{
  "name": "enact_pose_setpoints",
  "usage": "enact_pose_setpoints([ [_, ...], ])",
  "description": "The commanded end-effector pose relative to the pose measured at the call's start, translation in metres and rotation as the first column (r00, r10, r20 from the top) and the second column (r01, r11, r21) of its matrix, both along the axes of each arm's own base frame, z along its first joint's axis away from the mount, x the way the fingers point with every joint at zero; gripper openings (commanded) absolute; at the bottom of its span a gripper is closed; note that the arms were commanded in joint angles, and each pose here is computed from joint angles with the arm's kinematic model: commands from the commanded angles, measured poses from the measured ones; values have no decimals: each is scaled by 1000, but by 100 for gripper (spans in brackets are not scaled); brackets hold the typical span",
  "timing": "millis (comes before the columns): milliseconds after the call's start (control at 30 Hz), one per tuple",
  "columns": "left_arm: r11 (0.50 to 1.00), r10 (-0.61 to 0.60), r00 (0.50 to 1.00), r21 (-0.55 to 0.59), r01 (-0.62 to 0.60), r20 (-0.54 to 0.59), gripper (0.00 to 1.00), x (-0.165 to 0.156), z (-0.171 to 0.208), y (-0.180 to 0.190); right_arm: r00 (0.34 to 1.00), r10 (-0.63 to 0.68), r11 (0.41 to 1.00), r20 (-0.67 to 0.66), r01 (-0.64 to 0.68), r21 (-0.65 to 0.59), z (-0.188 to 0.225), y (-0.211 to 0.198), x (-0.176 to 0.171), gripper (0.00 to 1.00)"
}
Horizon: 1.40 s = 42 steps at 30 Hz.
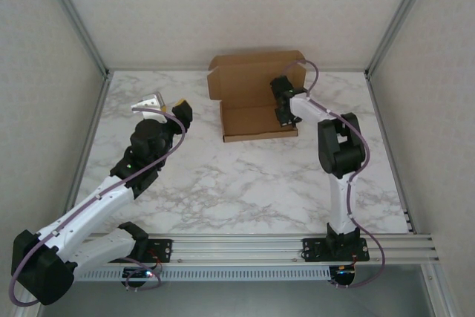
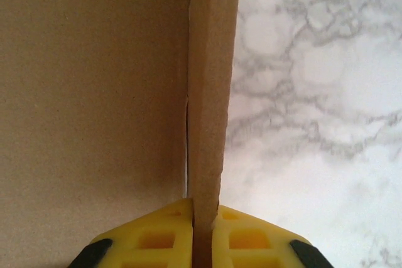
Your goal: Fold the paper box
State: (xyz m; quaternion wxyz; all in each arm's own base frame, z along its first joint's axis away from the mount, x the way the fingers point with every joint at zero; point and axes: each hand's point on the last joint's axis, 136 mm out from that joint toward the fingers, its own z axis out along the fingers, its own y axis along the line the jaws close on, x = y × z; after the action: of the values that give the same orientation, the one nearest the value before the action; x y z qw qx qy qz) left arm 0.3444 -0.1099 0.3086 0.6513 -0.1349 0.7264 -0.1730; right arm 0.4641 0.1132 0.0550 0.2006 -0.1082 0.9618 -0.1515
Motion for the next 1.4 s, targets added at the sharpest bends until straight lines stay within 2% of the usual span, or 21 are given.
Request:
enact_pose_setpoints([
  [0,999,4,1000,-36,-3,30,69,-2,11,3,1000,-4,999,-8,4,32,9,-2,-29,11],
  [300,999,12,1000,-40,-11,14,69,-1,8,4,995,-97,992,2,96,77,2,-5,-100,14],
  [533,999,-16,1000,-28,16,10,69,2,6,-2,989,-140,985,42,135,111,-1,-5,-125,19],
  [667,998,-51,999,23,51,-5,72,7,-2,-11,986,-136,982,95,122,141,13,-4,-124,36],
  [833,983,-158,987,88,159,-23,73,12,-13,-32,974,-62,963,217,1,271,61,13,-120,56],
  [933,976,-191,981,104,192,-17,76,18,-8,-40,932,-36,929,362,-103,357,112,19,-123,61],
  [1067,967,-220,975,125,220,-11,78,31,4,-53,801,-19,868,598,-284,407,189,25,-124,62],
  [1167,944,-282,957,199,265,63,79,33,16,-64,703,83,852,707,-418,315,218,32,-122,62],
  [1300,949,-237,963,243,201,127,82,45,34,-61,682,178,873,709,-442,206,238,29,-116,63],
  [1367,952,-230,962,239,192,145,80,50,36,-62,643,202,859,739,-478,182,247,31,-118,68],
])
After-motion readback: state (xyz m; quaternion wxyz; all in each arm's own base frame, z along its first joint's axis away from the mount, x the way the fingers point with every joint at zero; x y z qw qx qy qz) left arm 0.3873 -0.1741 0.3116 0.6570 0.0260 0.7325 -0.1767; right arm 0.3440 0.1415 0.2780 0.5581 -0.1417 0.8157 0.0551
